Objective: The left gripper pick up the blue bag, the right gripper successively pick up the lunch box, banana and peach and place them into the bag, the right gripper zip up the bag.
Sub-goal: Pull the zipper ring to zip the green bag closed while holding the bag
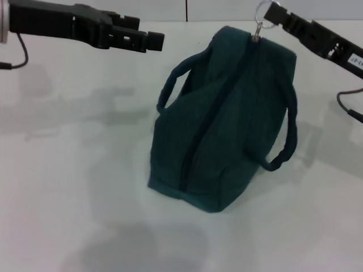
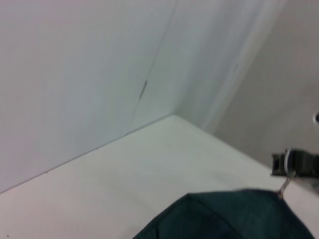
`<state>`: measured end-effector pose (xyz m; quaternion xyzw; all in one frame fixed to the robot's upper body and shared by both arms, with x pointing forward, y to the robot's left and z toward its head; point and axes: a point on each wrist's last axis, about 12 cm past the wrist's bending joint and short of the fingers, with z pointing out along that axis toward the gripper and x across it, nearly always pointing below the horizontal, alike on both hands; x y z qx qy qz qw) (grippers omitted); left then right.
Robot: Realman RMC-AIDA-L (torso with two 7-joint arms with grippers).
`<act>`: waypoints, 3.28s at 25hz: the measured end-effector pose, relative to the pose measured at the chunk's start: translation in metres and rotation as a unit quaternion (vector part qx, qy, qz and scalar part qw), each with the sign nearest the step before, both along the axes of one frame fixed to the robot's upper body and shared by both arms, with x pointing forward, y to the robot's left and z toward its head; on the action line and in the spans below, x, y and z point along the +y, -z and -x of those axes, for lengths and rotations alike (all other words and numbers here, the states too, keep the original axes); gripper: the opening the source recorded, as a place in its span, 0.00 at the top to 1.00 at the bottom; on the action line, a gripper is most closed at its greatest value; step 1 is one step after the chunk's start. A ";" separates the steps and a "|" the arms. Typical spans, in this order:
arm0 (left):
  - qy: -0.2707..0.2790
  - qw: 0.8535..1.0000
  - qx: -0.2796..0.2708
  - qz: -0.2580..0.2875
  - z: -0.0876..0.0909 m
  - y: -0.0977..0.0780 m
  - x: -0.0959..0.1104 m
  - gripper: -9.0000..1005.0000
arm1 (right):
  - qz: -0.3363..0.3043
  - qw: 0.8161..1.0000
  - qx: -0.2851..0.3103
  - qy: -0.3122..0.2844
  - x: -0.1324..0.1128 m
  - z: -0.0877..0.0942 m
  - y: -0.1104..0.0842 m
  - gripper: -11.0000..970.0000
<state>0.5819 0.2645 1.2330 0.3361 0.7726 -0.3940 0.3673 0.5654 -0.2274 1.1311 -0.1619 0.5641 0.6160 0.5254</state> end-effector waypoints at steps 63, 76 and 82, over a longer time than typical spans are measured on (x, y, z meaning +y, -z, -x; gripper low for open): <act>-0.057 0.995 0.076 -0.043 -0.036 0.078 -0.013 0.12 | -0.007 1.000 -0.013 0.017 0.021 -0.006 0.000 0.98; -0.059 0.994 0.079 -0.047 -0.024 0.086 0.002 0.12 | -0.008 1.000 -0.015 0.016 0.021 -0.007 -0.001 0.98; -0.029 0.996 0.079 -0.036 -0.023 0.084 -0.015 0.12 | -0.008 1.000 -0.014 0.017 0.021 -0.006 -0.001 0.98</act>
